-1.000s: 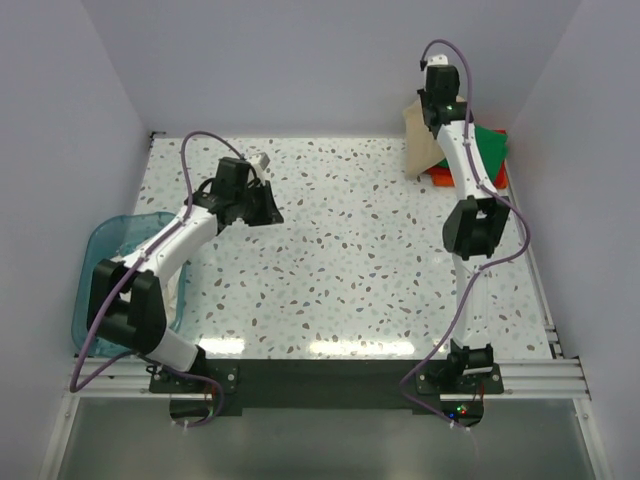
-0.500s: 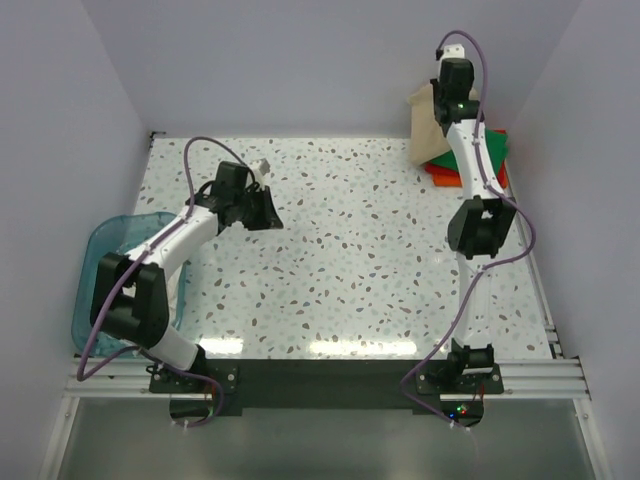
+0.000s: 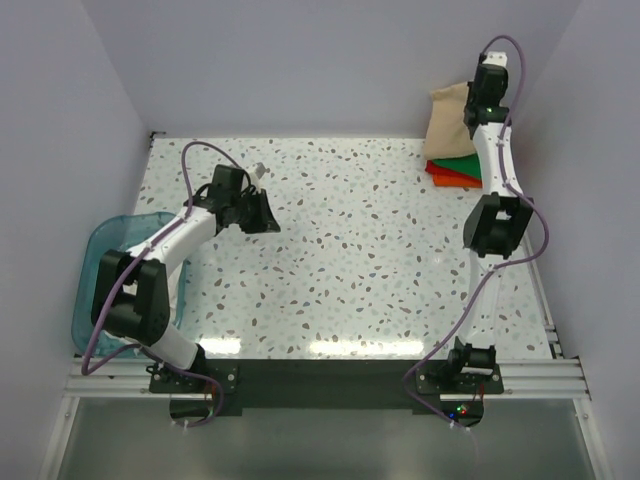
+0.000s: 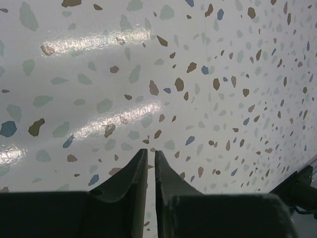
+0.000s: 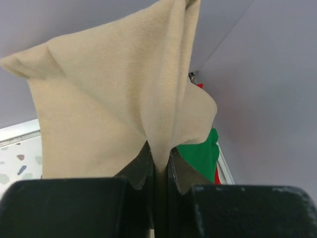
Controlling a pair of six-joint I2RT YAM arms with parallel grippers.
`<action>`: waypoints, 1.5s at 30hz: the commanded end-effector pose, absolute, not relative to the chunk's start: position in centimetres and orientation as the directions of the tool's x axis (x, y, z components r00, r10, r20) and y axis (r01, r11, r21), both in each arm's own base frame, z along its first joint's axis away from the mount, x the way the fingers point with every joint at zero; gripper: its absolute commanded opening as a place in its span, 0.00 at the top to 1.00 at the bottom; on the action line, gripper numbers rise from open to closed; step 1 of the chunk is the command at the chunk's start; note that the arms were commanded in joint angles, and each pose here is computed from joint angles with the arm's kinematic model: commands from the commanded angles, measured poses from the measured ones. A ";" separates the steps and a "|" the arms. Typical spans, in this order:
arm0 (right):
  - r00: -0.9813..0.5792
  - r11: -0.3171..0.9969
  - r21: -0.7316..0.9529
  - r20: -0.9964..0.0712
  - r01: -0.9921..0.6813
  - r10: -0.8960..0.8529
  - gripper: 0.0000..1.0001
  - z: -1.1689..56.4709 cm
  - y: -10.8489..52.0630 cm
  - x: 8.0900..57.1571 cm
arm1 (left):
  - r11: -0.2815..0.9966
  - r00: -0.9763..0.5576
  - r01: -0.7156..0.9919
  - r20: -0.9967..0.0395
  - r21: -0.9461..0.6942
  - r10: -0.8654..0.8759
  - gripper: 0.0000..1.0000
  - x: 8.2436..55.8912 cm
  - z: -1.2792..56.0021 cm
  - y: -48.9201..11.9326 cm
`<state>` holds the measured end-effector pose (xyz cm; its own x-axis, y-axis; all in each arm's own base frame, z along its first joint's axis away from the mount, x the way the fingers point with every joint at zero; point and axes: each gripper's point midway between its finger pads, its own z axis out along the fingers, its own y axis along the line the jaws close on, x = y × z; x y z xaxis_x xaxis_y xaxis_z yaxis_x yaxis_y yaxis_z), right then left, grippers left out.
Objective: Fold and stack the t-shirts
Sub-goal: Neatly place the folded tshirt to the corner, then reset both grippers
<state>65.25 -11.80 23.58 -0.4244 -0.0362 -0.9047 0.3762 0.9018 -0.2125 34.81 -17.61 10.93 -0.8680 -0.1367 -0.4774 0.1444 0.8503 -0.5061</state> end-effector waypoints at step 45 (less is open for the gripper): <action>-0.621 0.927 0.370 -0.741 -0.061 0.255 0.01 18.1 11.2 28.5 | 0.870 -0.650 0.186 -0.721 -0.457 -0.240 0.74 30.3 17.5 -13.9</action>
<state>29.75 10.83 19.22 -0.5841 0.2619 -0.7683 -0.0488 0.9335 0.3553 29.71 -14.25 16.35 -0.7054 -0.2149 -0.6755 0.1760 0.8700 -0.4605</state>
